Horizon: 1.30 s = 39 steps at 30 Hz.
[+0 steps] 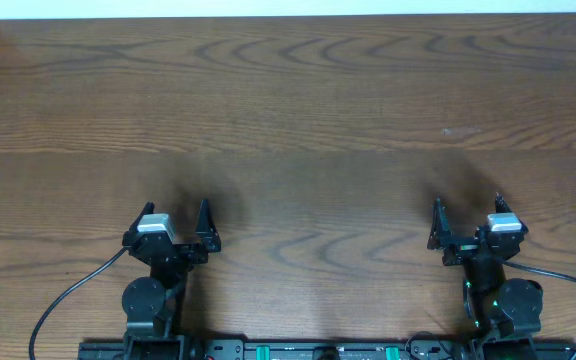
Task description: Untangle cables
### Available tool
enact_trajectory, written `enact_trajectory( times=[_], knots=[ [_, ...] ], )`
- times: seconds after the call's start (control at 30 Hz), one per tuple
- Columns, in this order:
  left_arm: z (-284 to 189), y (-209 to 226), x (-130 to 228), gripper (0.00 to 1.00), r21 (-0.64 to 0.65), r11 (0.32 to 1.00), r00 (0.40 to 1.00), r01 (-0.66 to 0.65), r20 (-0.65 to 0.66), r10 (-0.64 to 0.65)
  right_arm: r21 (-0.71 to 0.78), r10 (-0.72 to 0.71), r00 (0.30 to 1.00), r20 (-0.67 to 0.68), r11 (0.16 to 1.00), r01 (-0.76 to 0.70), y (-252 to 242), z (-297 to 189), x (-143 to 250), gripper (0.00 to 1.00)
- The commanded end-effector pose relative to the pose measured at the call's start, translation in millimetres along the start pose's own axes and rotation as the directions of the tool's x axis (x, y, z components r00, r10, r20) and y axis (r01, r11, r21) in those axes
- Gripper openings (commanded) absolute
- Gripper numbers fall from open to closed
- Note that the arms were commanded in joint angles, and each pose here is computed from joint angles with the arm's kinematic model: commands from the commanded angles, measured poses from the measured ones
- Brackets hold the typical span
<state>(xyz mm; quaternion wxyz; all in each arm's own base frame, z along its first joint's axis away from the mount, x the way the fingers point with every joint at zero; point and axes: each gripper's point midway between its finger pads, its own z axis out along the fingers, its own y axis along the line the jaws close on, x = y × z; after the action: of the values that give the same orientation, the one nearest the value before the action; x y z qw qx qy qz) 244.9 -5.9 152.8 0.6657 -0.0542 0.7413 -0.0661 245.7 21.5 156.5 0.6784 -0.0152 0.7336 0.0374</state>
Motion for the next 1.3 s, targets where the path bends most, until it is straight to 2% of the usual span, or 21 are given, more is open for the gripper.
enact_trajectory(
  times=[0.0, 1.27],
  knots=[
    [1, 4, 15, 1.00, -0.014, 1.000, 0.999, -0.005, -0.045, 0.005, 0.007, -0.022, 1.000, 0.001, 1.000, 0.022, -2, 0, 0, 0.99],
    [1, 4, 15, 1.00, -0.014, 1.000, 0.999, -0.005, -0.045, 0.004, 0.087, -0.018, 1.000, 0.007, 0.996, 0.017, -21, -1, -2, 0.99]
  ],
)
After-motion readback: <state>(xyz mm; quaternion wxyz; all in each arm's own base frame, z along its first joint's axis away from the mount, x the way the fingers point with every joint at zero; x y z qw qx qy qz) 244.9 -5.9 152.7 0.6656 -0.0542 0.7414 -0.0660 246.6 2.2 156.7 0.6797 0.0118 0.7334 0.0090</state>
